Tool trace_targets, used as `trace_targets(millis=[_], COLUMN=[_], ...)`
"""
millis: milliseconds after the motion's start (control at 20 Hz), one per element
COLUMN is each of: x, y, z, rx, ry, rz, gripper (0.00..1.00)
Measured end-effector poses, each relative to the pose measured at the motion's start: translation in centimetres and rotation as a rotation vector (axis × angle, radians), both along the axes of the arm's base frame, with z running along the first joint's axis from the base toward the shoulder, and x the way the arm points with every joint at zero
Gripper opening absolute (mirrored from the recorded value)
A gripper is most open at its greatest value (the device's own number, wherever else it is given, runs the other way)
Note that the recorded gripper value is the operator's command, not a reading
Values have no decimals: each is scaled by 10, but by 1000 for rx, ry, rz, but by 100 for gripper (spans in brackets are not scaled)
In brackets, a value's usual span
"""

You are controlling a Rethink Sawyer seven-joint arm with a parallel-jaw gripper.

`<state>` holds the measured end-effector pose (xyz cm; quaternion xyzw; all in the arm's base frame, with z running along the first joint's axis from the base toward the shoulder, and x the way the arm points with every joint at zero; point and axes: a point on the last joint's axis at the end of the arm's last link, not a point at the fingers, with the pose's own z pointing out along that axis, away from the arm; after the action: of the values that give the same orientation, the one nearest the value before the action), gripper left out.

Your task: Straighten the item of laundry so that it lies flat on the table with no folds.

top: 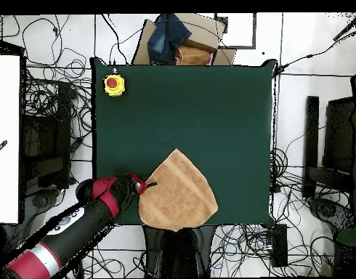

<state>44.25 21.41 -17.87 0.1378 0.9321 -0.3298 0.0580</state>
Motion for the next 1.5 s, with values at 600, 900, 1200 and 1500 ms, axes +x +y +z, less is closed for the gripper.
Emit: trace_targets(millis=[600, 900, 1200, 1500], x=[13, 26, 27, 24], y=[-9, -16, -19, -16], z=[8, 13, 12, 11], rx=[12, 22, 22, 20], ry=[-17, -48, -54, -52], rz=[-31, -39, -36, -28], gripper=[100, 100, 100, 100])
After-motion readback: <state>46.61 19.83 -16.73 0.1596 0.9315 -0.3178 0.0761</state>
